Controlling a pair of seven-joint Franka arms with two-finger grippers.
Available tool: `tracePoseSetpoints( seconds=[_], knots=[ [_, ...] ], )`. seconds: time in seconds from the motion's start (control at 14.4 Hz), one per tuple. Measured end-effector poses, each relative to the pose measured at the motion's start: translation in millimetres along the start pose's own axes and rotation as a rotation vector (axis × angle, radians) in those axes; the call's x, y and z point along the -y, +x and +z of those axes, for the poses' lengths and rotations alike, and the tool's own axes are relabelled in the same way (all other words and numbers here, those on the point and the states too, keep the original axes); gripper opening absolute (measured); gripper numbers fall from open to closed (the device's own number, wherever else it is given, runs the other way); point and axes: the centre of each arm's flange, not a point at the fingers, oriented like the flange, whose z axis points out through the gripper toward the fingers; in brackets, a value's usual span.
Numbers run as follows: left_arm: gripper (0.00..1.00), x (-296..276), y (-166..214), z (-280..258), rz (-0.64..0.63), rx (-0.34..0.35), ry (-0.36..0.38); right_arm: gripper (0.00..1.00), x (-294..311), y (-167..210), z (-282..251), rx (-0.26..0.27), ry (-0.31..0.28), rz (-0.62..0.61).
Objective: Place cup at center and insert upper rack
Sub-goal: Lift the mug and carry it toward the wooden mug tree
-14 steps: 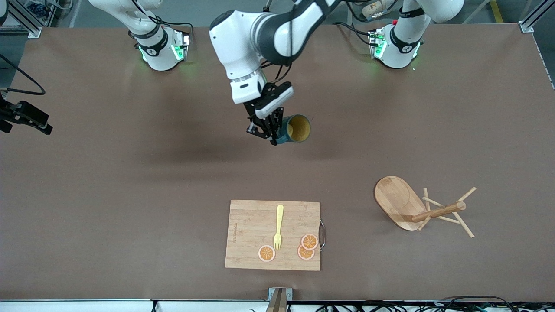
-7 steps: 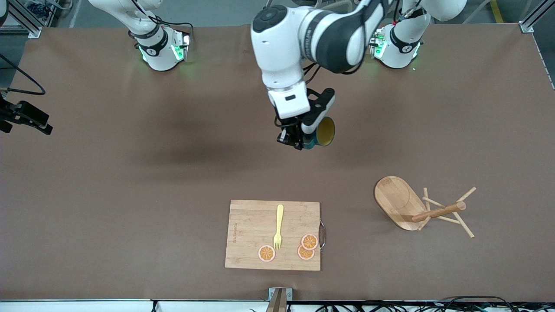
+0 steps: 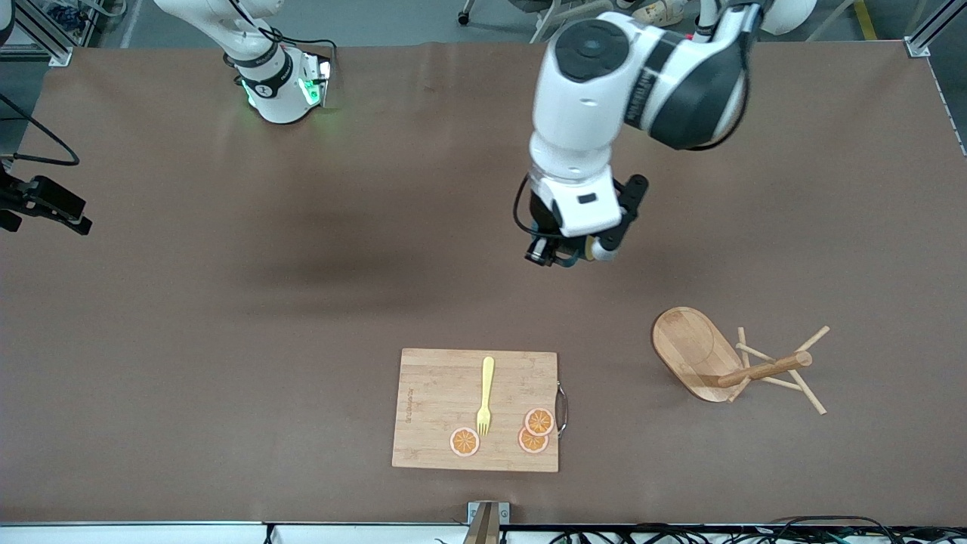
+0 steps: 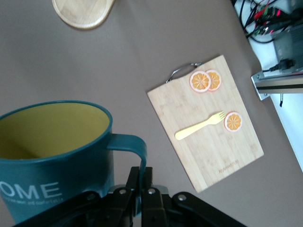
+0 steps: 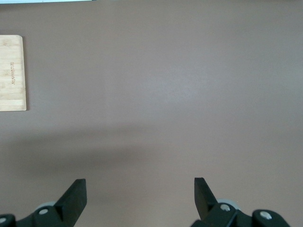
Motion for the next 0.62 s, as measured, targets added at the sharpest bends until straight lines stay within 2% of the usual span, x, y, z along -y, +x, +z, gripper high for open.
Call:
tracePoseSetpoints(
  seconds=[0.62],
  knots=[
    [0.05, 3.3, 150.4, -15.4, -0.041, 0.301, -0.075, 1.00, 0.2, 1.5, -1.0, -0.014, 0.001, 0.000]
  ],
)
